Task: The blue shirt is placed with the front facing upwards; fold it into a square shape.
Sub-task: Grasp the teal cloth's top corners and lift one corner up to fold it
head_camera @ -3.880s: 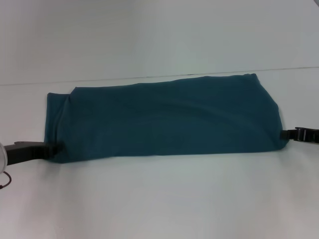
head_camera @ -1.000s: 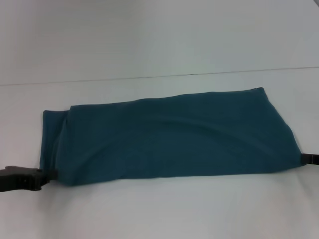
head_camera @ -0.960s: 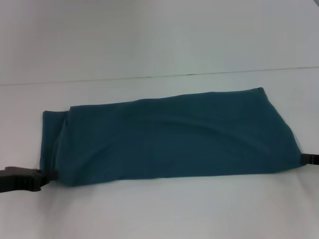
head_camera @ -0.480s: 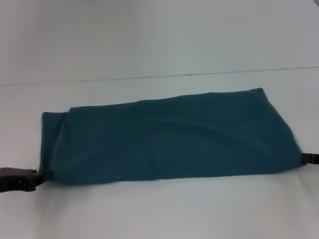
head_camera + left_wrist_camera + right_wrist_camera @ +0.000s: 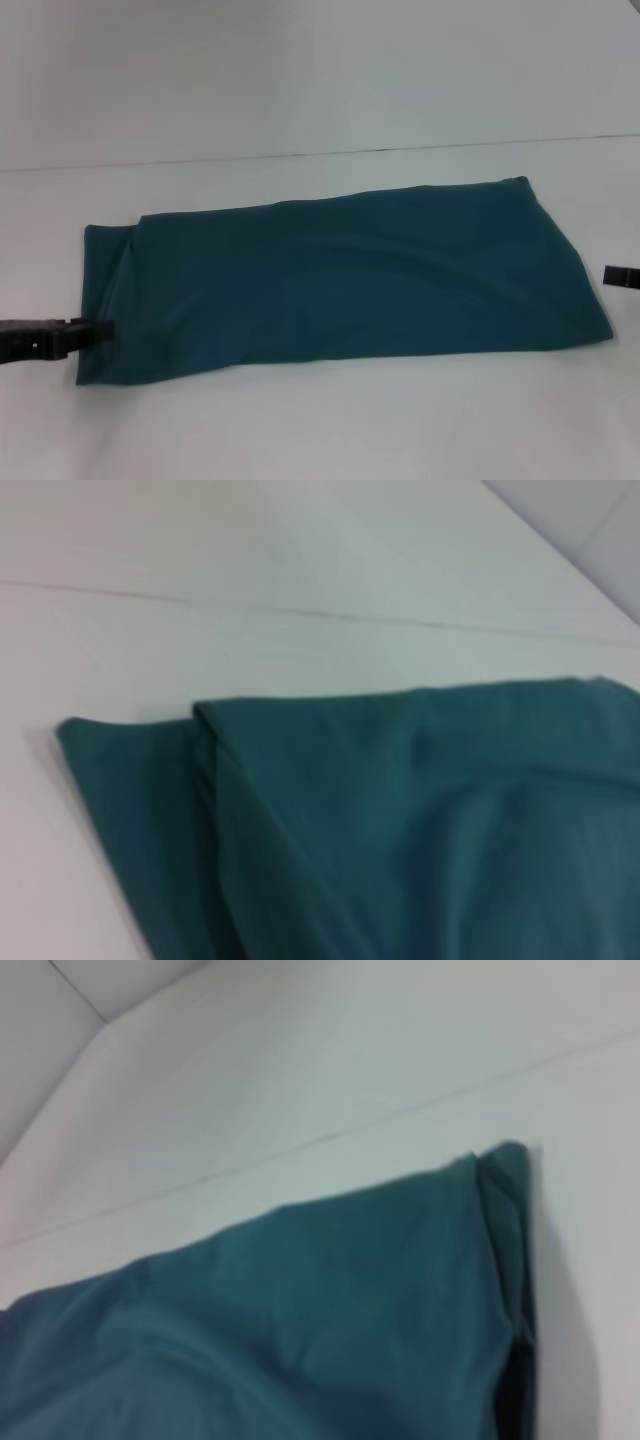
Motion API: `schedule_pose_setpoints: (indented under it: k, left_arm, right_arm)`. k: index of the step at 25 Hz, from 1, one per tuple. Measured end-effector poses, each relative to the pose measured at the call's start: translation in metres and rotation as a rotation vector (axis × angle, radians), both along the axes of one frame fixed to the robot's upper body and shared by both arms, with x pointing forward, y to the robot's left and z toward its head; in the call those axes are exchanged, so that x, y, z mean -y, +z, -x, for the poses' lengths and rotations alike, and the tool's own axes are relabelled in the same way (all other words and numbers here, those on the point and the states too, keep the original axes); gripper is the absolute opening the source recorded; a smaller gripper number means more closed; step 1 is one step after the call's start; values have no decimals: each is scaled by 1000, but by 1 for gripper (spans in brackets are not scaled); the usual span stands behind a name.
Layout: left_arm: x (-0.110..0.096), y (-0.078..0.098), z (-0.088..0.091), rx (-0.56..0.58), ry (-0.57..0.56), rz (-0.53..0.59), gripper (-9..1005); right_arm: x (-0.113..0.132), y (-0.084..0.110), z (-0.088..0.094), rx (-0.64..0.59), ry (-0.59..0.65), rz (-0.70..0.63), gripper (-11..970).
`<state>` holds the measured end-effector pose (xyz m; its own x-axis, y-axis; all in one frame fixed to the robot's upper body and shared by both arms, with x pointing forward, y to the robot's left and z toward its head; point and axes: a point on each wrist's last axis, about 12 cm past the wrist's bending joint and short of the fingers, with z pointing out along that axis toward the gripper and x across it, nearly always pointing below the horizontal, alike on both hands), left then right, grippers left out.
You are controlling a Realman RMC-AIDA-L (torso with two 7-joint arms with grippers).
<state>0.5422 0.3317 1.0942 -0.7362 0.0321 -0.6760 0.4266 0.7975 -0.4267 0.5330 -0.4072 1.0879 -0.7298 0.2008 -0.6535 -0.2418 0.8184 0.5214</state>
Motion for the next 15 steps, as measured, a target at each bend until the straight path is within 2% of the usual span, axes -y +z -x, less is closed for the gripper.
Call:
schedule_pose_setpoints:
  k: [7,15]
  left_arm:
    - [-10,1,1,-56,91,44,401]
    - [-18,-2,11,-154,152,127,720]
  right_arm:
    - [-11,9,-8,103,52,-11,600]
    - [-25,14,-23,134,89,-17,812]
